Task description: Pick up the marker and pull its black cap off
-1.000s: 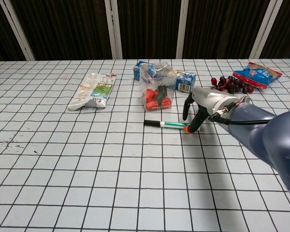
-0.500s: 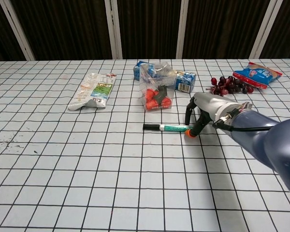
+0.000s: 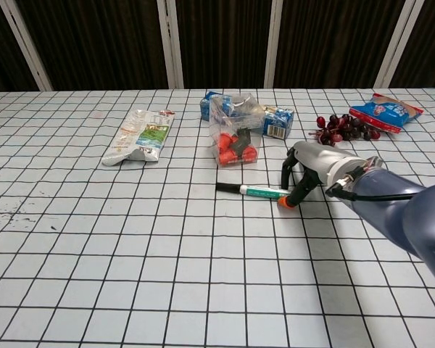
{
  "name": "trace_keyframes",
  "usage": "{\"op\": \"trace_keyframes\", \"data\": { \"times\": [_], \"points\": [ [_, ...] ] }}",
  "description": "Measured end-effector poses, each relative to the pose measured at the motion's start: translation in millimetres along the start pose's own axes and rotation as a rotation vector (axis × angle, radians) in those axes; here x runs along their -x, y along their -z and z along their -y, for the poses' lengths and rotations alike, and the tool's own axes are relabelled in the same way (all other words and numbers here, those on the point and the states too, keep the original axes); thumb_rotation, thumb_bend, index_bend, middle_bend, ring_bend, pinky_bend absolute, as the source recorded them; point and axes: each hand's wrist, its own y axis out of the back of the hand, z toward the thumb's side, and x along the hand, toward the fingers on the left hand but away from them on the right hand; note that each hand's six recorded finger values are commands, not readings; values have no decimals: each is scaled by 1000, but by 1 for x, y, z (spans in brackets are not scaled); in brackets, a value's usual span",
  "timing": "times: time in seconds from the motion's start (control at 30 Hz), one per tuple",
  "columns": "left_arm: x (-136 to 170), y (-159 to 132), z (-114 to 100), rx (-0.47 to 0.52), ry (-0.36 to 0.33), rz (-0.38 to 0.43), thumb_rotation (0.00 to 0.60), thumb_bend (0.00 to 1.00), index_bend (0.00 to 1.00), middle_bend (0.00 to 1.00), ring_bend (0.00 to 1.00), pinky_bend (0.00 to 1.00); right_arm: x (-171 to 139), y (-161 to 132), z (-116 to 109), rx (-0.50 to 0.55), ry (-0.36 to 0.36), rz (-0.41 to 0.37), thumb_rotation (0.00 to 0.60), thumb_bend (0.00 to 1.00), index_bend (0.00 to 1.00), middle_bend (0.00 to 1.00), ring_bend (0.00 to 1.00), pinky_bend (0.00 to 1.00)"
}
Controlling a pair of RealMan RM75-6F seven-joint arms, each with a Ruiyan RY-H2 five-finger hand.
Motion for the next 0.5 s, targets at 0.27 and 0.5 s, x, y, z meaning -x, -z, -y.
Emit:
{"op": "trace_keyframes", "data": {
  "times": [0.27,0.5],
  "points": [
    [1,1,0,1,4,-8,600,504,48,0,0,9,-2,1,-2,11,5,-10,600,327,614,71,51,0],
    [1,1,1,1,7,-7,600,504,48,0,0,9,-1,3,1,-1,-11,-2,600,327,490,71,51,0]
  ]
}}
